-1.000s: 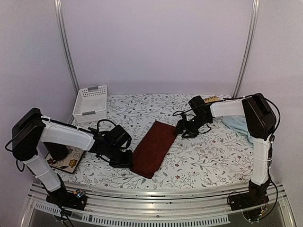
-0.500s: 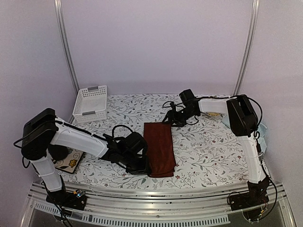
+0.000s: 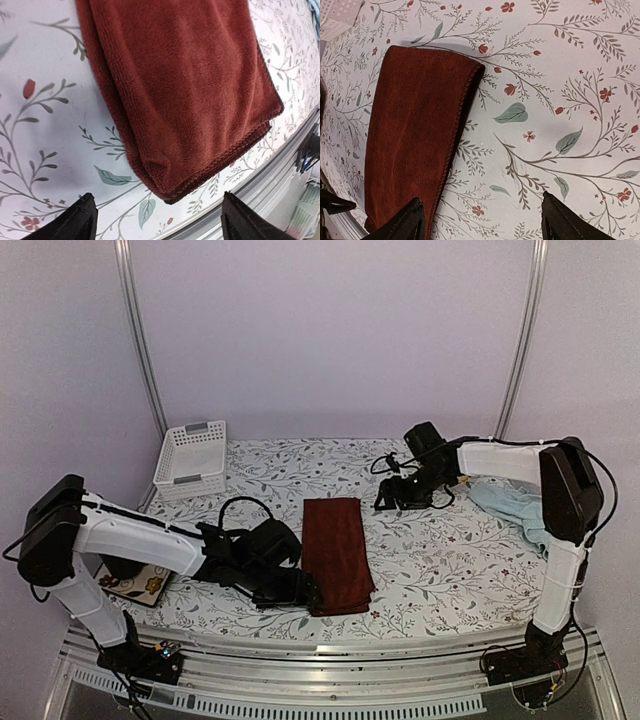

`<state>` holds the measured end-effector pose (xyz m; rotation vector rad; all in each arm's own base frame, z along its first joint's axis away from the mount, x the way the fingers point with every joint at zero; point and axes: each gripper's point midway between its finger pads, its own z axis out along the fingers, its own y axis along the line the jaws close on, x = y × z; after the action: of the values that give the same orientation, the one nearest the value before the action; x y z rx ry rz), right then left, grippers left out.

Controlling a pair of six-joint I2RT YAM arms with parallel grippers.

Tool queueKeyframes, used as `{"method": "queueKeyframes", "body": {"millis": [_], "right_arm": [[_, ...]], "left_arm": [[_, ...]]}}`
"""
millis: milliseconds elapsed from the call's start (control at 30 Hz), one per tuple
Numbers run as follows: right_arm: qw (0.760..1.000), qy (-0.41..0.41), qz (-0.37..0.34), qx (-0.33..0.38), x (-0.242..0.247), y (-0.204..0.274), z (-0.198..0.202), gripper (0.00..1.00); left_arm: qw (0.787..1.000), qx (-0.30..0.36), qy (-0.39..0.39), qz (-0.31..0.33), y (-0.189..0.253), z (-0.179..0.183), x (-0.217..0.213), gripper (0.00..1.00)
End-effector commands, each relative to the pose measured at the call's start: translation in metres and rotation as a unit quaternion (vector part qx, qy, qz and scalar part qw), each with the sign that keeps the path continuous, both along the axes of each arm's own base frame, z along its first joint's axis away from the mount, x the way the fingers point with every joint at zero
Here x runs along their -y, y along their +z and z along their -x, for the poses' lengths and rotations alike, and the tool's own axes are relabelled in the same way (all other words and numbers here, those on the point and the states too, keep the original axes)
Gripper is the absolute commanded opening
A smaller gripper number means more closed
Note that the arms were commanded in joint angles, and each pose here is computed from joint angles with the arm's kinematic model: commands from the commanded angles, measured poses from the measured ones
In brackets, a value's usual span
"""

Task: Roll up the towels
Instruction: Rotate the towel at the center of the board, then pick up the towel from the center of the board.

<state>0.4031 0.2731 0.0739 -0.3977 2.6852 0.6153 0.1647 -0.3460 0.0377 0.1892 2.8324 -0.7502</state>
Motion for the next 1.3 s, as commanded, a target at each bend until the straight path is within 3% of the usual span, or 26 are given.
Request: {"method": "queueKeyframes", "body": {"millis": [0,100,333,633,833,933,1100,1233,1267], "right_arm": [[0.995,0.024,0.038,0.085,0.027,0.051,0.023,0.86],[0.988,0.050,0.051,0.136,0.035,0.077,0.043,1.00],[0.955,0.154,0.068,0.246,0.031,0.102,0.091,0.99],[0.878,0.280,0.091,0.379,0.021,0.108,0.144,0.99],[0.840,0.351,0.119,0.397,0.014,0.088,0.170,0.99],[0.818,0.377,0.121,0.416,0.005,0.086,0.183,0.99],[0.802,0.381,0.129,0.442,-0.003,0.090,0.185,0.99],[0.797,0.385,0.134,0.446,-0.006,0.092,0.187,0.99],[0.796,0.388,0.133,0.445,-0.006,0.092,0.188,0.99]], "left_arm": [[0.994,0.099,-0.053,-0.008,0.028,-0.008,-0.010,0.94],[0.982,0.156,-0.109,-0.002,0.042,-0.009,-0.009,0.97],[0.946,0.237,-0.218,-0.041,0.044,-0.002,-0.010,0.97],[0.833,0.400,-0.367,-0.109,0.044,0.014,0.004,0.97],[0.775,0.431,-0.443,-0.131,0.026,0.027,0.010,0.96],[0.759,0.430,-0.469,-0.140,0.017,0.030,0.014,0.95],[0.723,0.436,-0.500,-0.192,-0.006,0.036,0.019,0.84],[0.713,0.449,-0.488,-0.229,-0.012,0.027,0.020,0.63],[0.712,0.454,-0.481,-0.237,-0.012,0.025,0.020,0.62]]}}
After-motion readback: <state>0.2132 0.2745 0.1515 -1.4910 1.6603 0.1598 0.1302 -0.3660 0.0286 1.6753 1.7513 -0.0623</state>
